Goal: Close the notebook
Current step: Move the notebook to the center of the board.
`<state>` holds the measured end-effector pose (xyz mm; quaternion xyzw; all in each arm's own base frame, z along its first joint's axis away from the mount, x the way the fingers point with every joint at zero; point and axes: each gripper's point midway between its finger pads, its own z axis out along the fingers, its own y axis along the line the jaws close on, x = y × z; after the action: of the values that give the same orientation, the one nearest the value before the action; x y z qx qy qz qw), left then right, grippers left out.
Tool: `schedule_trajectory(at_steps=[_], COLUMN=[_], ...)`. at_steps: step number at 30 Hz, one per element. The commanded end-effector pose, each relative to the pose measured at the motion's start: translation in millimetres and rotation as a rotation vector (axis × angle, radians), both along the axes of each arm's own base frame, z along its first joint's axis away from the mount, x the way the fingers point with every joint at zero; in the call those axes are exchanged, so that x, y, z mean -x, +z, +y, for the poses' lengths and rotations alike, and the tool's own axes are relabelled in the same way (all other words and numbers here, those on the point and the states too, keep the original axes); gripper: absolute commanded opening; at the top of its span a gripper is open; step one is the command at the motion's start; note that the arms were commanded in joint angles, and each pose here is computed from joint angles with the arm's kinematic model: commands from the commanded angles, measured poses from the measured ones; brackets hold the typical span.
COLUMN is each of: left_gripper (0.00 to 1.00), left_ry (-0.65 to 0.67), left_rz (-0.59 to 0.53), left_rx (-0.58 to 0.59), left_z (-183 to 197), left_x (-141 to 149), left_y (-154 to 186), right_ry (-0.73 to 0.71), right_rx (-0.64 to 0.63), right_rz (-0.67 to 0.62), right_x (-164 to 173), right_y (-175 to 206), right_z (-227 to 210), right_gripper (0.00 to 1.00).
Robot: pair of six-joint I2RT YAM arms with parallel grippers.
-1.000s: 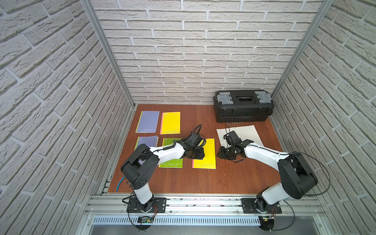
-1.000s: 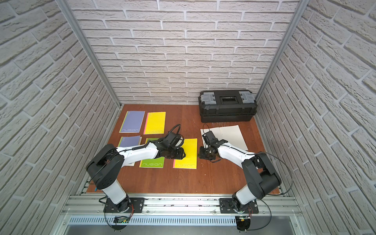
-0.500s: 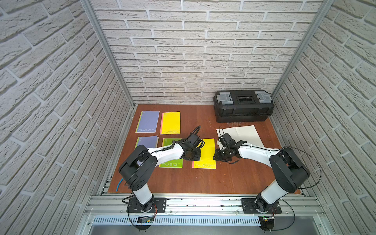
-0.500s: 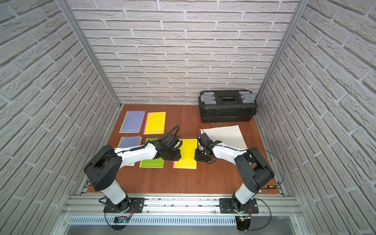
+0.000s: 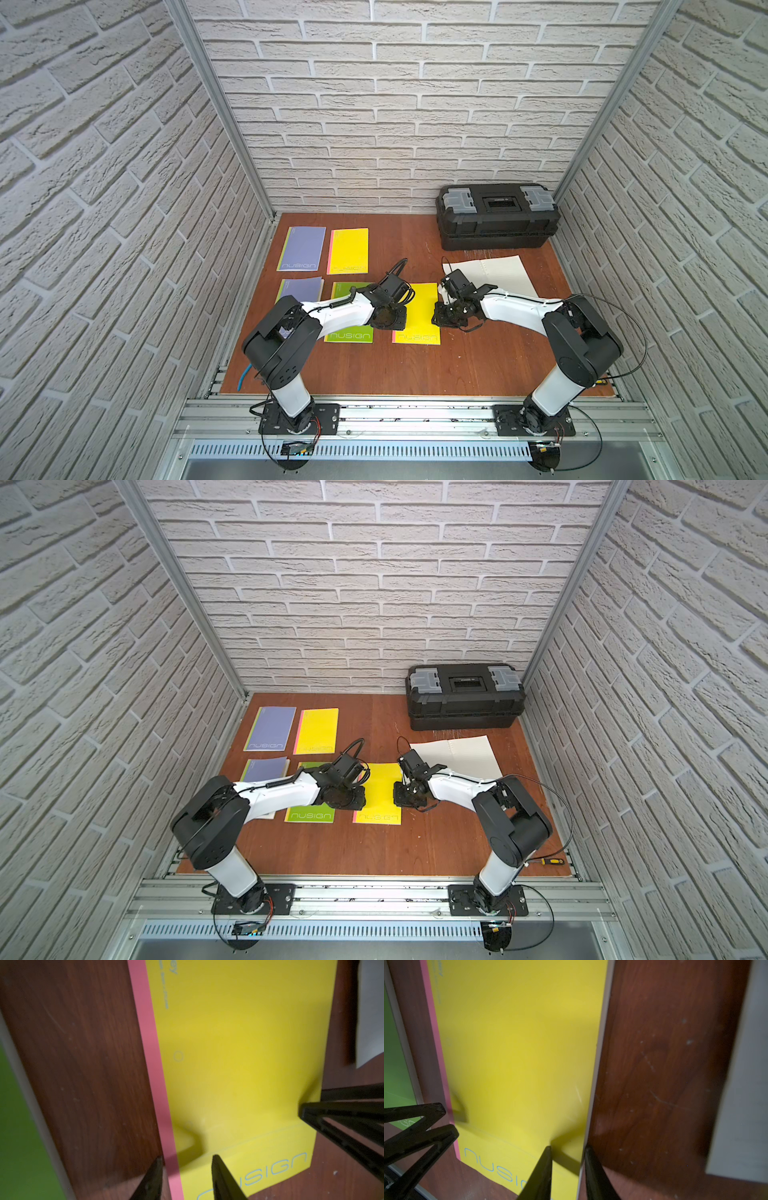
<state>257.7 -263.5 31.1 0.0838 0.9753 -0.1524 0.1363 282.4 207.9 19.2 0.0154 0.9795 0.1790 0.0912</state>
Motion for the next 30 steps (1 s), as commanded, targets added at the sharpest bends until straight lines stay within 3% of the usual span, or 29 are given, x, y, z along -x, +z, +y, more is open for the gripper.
schedule_trajectory(at_steps=[1, 16, 30], left_gripper=[0.41, 0.39, 0.39], left_ry=[0.001, 0.011, 0.006], left_rz=[0.020, 0.032, 0.011], left_rx=[-0.034, 0.003, 0.078], left_z=[7.8, 6.6, -3.6], left_x=[1.7, -14.5, -76.4], left_y=[-11.4, -18.4, -14.9], right_ry=[0.007, 0.009, 0.022], right_rx=[0.002, 0.012, 0.049], right_rz=[0.006, -0.002, -0.040], right_x=[0.0, -14.7, -77.7], right_y=[-3.3, -6.0, -3.7], right_z=[4.5, 11.2, 33.2], right_gripper=[0.27, 0.24, 0.25])
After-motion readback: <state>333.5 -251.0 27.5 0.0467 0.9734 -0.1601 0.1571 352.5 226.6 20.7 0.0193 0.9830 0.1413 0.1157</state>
